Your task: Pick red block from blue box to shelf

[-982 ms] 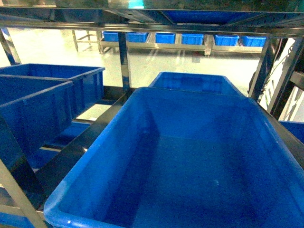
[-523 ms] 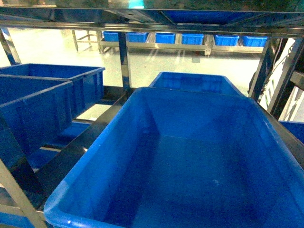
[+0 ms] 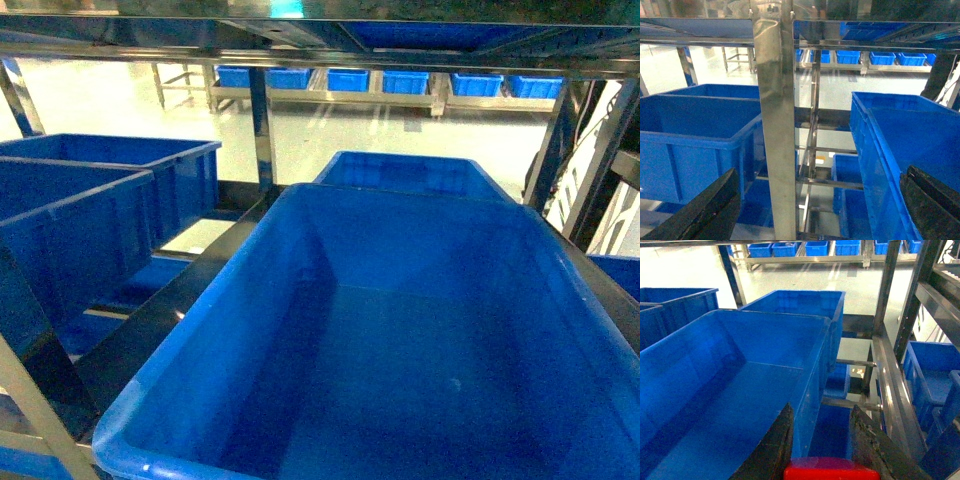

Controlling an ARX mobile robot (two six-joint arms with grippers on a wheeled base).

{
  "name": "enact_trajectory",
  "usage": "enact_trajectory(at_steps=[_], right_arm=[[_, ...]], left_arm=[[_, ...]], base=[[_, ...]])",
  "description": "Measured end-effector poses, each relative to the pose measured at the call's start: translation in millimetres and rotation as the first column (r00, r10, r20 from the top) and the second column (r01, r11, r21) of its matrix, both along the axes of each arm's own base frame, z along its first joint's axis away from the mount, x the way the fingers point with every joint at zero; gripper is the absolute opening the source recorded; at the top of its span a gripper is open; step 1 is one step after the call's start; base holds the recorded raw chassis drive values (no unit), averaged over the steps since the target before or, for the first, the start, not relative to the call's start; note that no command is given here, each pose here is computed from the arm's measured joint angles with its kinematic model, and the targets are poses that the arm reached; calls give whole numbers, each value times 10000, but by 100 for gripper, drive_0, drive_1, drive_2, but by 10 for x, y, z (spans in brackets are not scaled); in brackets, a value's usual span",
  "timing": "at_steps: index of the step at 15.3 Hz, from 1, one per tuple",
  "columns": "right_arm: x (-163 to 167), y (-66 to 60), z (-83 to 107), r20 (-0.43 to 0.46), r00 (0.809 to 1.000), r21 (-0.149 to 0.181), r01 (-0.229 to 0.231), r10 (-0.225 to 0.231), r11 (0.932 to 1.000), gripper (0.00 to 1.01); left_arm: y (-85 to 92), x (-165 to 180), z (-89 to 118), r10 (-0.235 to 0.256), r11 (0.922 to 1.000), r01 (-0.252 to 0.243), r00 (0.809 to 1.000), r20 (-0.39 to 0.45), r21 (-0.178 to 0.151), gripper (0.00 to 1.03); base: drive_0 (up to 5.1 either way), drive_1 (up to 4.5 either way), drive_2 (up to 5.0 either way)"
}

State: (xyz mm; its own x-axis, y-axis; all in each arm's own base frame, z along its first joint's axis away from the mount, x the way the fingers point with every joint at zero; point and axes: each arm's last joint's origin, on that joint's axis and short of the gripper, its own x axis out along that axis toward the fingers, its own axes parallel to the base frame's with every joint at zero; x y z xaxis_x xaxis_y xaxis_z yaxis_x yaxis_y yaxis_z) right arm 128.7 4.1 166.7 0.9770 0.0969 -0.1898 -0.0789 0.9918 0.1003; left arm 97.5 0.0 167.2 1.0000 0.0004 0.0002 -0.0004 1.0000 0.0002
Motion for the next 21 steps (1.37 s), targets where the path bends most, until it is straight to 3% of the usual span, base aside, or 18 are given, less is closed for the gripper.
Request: enact_trajectory(at_steps=[21], right_arm=[[0, 0, 0, 0, 10000, 0, 0, 0, 10000, 28]], left_arm=[[0, 0, 0, -4, 10000, 4, 10000, 0, 0, 98]], base=[[0, 0, 0]])
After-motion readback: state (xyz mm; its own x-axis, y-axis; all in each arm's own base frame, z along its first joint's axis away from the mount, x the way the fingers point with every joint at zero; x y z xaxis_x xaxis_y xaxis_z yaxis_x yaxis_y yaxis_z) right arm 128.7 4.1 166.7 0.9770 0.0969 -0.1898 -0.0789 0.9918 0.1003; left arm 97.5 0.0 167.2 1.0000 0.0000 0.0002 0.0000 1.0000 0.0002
